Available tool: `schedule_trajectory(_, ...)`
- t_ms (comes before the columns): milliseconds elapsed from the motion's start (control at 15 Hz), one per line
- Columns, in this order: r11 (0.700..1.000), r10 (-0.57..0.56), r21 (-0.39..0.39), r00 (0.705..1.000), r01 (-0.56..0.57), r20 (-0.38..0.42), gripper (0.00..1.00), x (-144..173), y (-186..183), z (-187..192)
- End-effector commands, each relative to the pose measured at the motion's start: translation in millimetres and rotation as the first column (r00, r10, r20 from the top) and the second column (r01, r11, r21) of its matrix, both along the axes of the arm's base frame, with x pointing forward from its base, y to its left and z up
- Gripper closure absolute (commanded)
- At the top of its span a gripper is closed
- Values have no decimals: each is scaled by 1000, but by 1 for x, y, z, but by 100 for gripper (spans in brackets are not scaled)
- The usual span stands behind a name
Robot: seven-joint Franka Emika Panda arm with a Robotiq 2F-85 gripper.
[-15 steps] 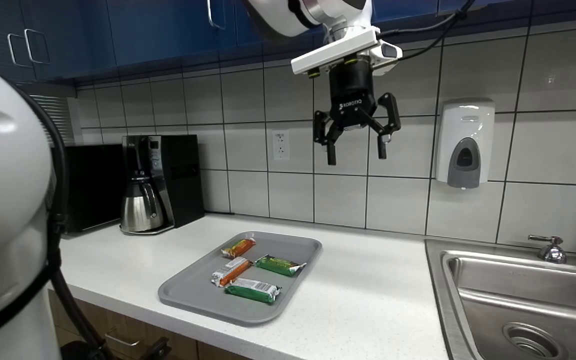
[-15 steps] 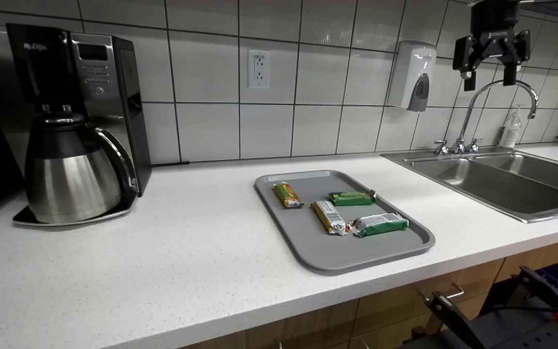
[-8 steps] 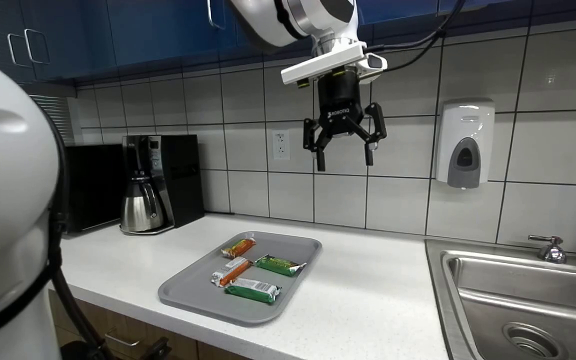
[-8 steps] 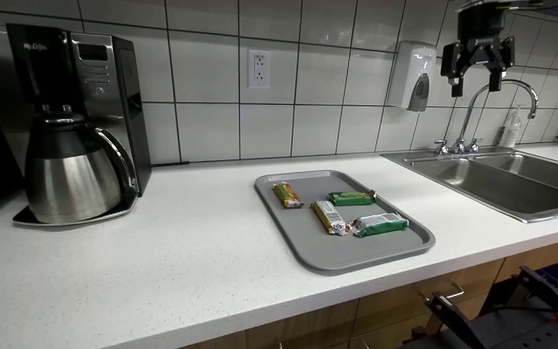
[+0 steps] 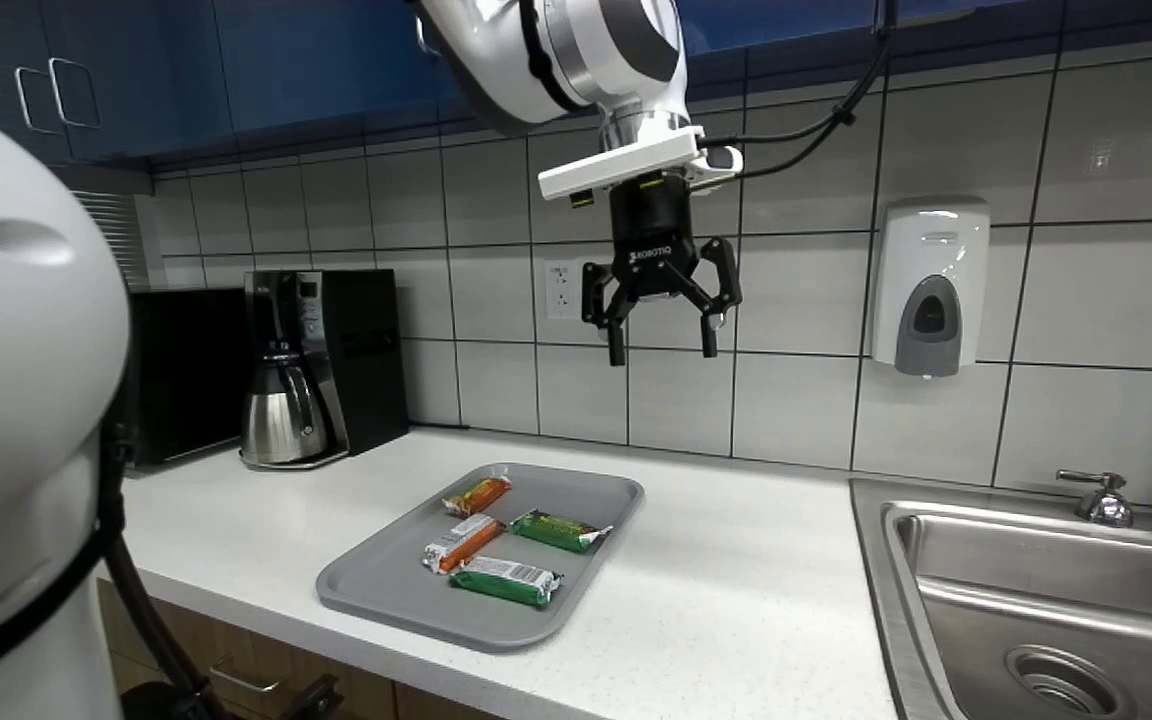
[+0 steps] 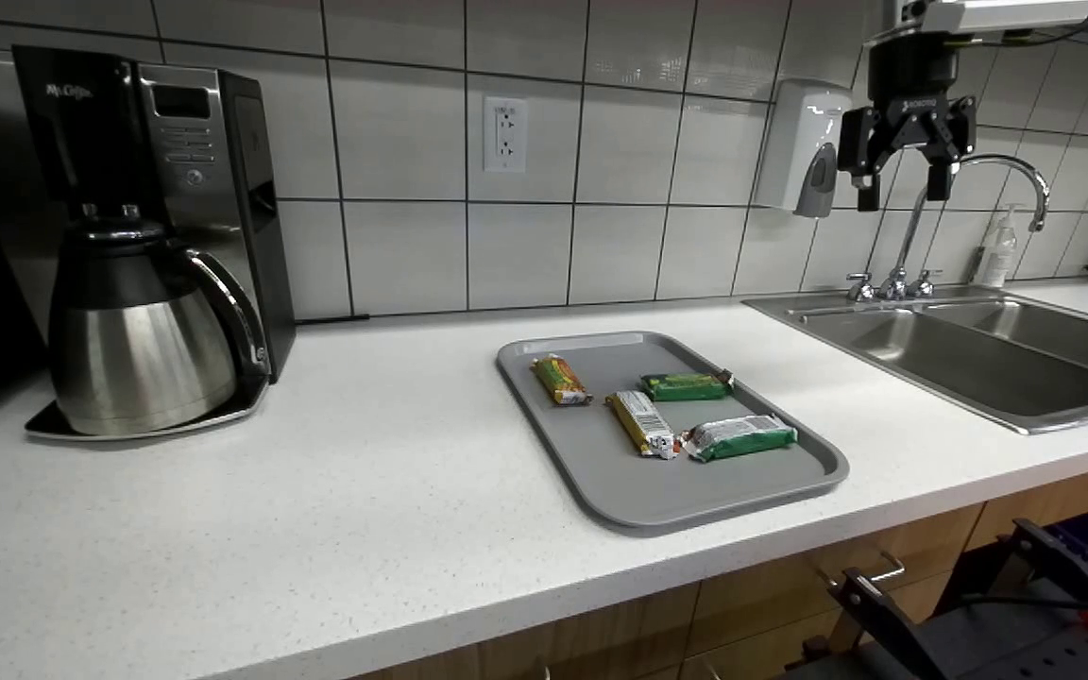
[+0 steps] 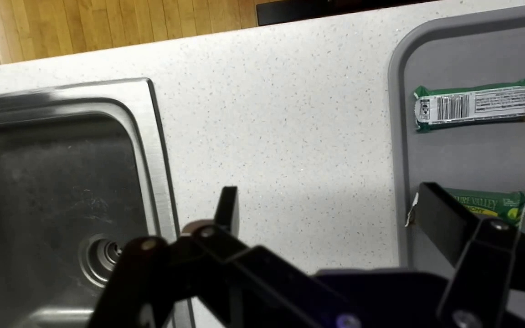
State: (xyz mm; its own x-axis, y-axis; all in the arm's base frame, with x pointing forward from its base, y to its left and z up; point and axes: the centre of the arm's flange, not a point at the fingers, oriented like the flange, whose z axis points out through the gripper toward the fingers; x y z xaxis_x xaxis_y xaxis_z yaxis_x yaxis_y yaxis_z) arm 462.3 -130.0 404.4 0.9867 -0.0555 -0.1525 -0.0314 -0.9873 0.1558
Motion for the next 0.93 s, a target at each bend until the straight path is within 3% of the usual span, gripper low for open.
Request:
schedule_trajectory(0, 999, 42, 18, 999, -42, 26, 0, -8, 10, -7)
schedule_trajectory(867, 974, 206, 82, 976, -212, 75, 0, -4, 27, -45)
